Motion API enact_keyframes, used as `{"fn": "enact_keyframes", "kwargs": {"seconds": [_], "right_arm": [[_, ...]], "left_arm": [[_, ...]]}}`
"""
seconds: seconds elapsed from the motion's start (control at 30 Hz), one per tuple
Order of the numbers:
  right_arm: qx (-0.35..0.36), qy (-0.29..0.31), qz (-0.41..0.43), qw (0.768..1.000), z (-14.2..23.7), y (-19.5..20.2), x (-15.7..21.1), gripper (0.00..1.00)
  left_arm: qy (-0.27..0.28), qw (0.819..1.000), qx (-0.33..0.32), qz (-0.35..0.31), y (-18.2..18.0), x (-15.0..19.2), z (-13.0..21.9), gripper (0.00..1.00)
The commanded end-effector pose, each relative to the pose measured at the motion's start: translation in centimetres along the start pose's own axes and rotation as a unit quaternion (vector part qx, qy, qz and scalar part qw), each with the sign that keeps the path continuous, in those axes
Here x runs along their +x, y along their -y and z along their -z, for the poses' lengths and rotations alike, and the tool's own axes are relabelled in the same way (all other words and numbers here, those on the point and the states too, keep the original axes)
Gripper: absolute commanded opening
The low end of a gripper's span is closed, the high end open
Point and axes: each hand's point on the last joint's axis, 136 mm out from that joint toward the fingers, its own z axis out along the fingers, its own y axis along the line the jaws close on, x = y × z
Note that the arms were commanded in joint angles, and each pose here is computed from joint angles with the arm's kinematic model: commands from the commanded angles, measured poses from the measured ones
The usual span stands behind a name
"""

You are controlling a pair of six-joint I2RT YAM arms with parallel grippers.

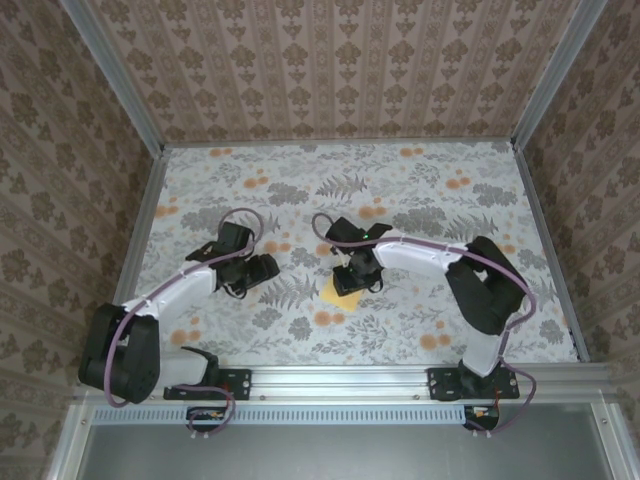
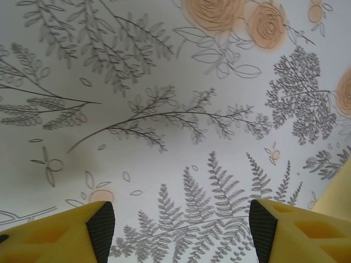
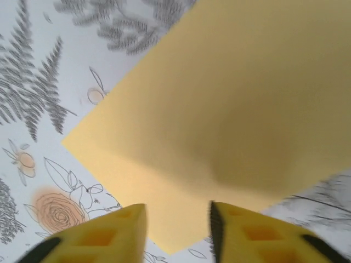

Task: Fold a paper plane with a square sheet of paper (pick it up from the middle)
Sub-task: Rotate the square sheet of paper at the center of the table.

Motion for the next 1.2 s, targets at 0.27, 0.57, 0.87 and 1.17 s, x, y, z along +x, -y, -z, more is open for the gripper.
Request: {"fn": "enact_keyframes", "kwargs": {"seconds": [0.27,0.57,0.87,1.17], "right_arm": [[0.064,0.071,-0.188,0.978,-0.4,5.5,-4.9,0.50],[0.060,0.028,-0.181,0.981,-3.5,5.6,-5.3,0.49],[0.027,0.012,-0.165,0.986,-5.0,4.9,-5.8,0.45],[-0.038,0.052,-0.155,0.986,-0.6,2.9,-6.4,0.44]], "left_arm": [[-0.031,0.997,0.046,-0.051,5.4,1.4,-0.8,0.71],[-0.067,0.992,0.084,-0.065,8.5,3.0,-2.6,0.71],[-0.095,0.987,0.114,-0.065,10.3,4.6,-3.7,0.65],[-0.113,0.985,0.113,-0.060,10.9,6.2,-4.9,0.54]]}}
